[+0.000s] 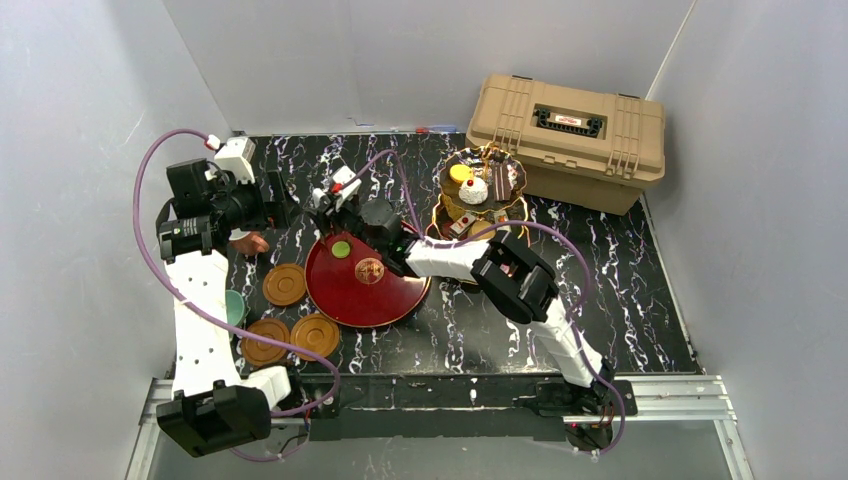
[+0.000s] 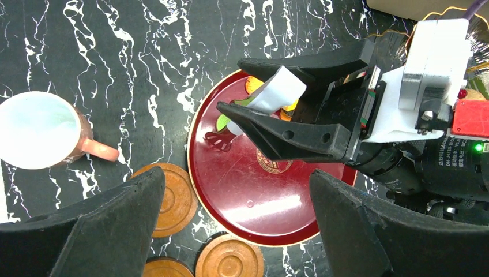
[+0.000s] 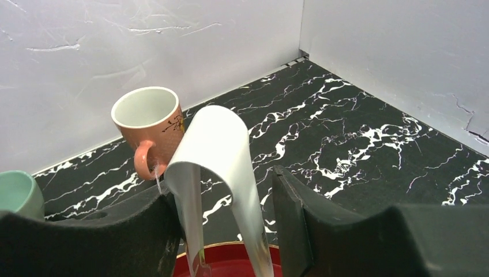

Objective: Serve the afternoon tea
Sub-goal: Pick up the desert from the tray.

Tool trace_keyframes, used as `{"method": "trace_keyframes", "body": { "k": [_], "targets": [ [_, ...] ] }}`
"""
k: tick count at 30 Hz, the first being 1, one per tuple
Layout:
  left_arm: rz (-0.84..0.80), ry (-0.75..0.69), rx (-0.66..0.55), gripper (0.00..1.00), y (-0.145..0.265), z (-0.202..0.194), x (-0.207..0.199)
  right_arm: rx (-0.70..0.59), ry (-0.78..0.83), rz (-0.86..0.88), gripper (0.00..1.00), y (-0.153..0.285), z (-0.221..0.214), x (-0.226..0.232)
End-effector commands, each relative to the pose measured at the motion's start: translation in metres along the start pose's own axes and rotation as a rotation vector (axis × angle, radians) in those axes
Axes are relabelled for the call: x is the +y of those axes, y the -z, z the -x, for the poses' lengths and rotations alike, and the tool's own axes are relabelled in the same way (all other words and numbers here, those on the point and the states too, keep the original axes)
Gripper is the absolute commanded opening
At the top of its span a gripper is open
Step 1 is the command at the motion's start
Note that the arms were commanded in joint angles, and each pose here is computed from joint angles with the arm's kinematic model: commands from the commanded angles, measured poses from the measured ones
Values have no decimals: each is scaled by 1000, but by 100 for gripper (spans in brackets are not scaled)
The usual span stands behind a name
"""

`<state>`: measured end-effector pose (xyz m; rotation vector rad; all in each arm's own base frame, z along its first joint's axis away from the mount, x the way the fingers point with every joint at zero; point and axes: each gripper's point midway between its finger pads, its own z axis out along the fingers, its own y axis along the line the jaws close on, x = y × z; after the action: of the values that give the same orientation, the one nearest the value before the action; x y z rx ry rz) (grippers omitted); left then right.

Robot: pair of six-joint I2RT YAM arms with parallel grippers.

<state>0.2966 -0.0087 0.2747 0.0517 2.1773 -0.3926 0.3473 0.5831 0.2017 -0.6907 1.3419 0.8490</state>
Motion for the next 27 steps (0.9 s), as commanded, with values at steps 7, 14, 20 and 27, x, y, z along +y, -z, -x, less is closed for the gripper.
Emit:
{"method": "trace_keyframes", "body": {
  "k": [7, 14, 20, 27],
  "targets": [
    [-15, -44, -50, 94, 11, 13, -7, -68, -3, -28, 48, 10, 27, -14],
    [-19, -34, -52, 94, 12, 12, -8, -40, 0, -16, 19, 22, 17, -13],
    [-8, -52, -57, 94, 17, 14, -8, -94, 12, 5, 12, 19, 56, -8],
    [-19, -51, -53, 94, 19, 12, -11, -146, 33, 37, 10, 53, 155, 1]
  ]
}}
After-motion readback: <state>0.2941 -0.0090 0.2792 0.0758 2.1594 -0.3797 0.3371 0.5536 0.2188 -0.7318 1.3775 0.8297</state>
